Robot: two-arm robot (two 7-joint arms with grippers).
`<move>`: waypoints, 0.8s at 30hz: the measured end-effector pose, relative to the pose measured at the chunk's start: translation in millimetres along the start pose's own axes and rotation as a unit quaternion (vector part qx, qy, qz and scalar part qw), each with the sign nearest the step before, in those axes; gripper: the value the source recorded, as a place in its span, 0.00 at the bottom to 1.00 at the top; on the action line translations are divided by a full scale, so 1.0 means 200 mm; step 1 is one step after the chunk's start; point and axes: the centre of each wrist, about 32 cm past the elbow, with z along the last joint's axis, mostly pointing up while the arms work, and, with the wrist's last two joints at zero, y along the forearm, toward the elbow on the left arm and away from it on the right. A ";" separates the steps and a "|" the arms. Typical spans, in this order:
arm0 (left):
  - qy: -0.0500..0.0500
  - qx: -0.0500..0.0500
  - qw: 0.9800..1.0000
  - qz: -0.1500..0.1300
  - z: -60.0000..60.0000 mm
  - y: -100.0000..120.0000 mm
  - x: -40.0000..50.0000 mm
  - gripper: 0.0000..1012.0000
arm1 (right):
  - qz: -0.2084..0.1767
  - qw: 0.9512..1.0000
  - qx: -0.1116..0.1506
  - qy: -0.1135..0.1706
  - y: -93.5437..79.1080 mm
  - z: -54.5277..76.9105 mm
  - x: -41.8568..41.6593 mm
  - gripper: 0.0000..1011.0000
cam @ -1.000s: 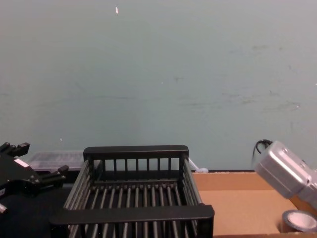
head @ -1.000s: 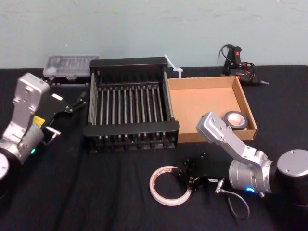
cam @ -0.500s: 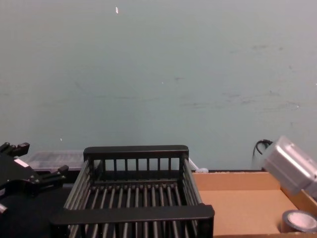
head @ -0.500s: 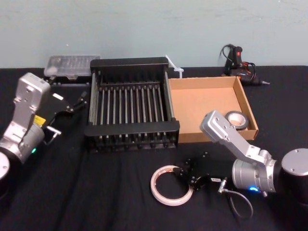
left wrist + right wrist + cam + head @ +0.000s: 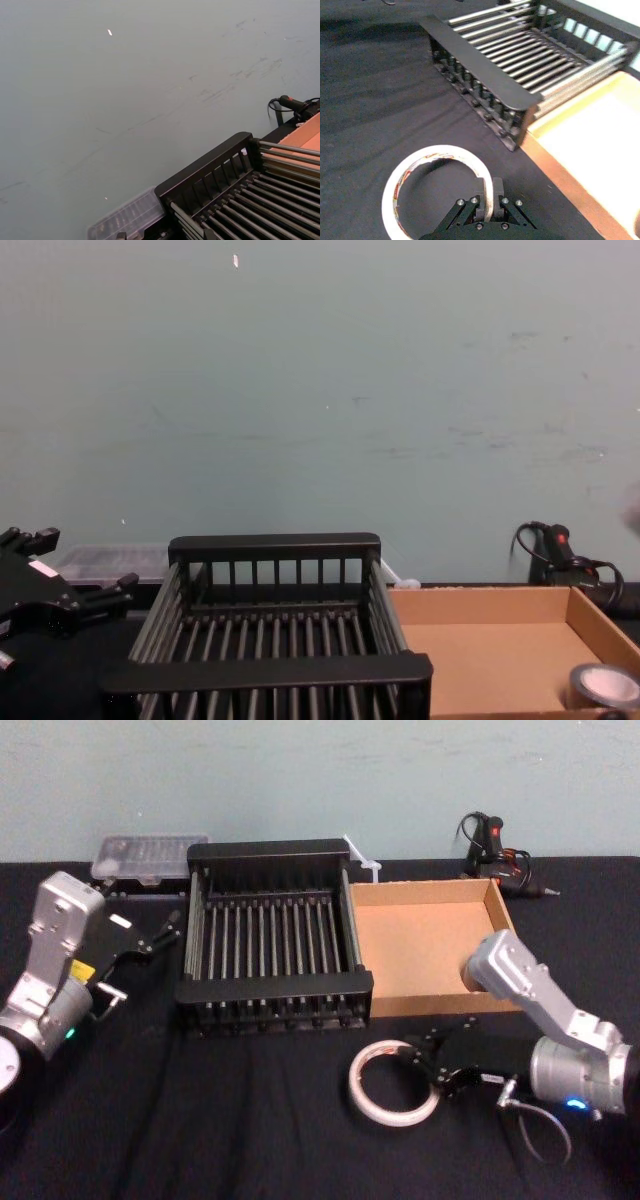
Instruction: Pick up the white tape and place it into the black box , Pick up the silver tape and place it into the brown box.
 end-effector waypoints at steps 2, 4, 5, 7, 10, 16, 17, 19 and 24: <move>0.000 0.000 1.000 0.000 0.00 0.00 0.000 0.99 | -0.011 1.000 0.000 0.001 -0.04 -0.01 0.009 0.10; 0.000 0.000 1.000 0.000 0.00 0.00 0.000 0.99 | -0.024 1.000 0.000 0.003 -0.08 -0.01 0.021 0.10; 0.000 0.000 1.000 0.000 0.00 0.00 0.000 0.99 | -0.028 1.000 0.000 0.003 -0.09 -0.01 0.025 0.10; 0.000 0.000 1.000 0.000 0.00 0.00 0.000 0.99 | -0.037 0.999 0.000 0.005 -0.11 -0.02 0.034 0.10; 0.000 0.000 1.000 0.000 0.00 0.00 0.000 0.99 | -0.055 0.998 0.002 0.008 -0.15 -0.02 0.053 0.10; 0.000 0.000 1.000 0.000 0.00 0.00 0.000 0.99 | -0.091 0.996 0.008 0.019 -0.20 -0.01 0.096 0.10; 0.000 0.000 1.000 0.000 0.00 0.00 0.000 0.99 | -0.095 0.995 0.008 0.021 -0.20 0.00 0.102 0.10; 0.000 0.000 1.000 0.000 0.00 0.00 0.000 0.99 | -0.111 0.993 0.010 0.027 -0.21 0.01 0.126 0.10; 0.000 0.000 1.000 0.000 0.00 0.00 0.000 0.99 | -0.126 0.991 0.014 0.036 -0.20 0.04 0.152 0.10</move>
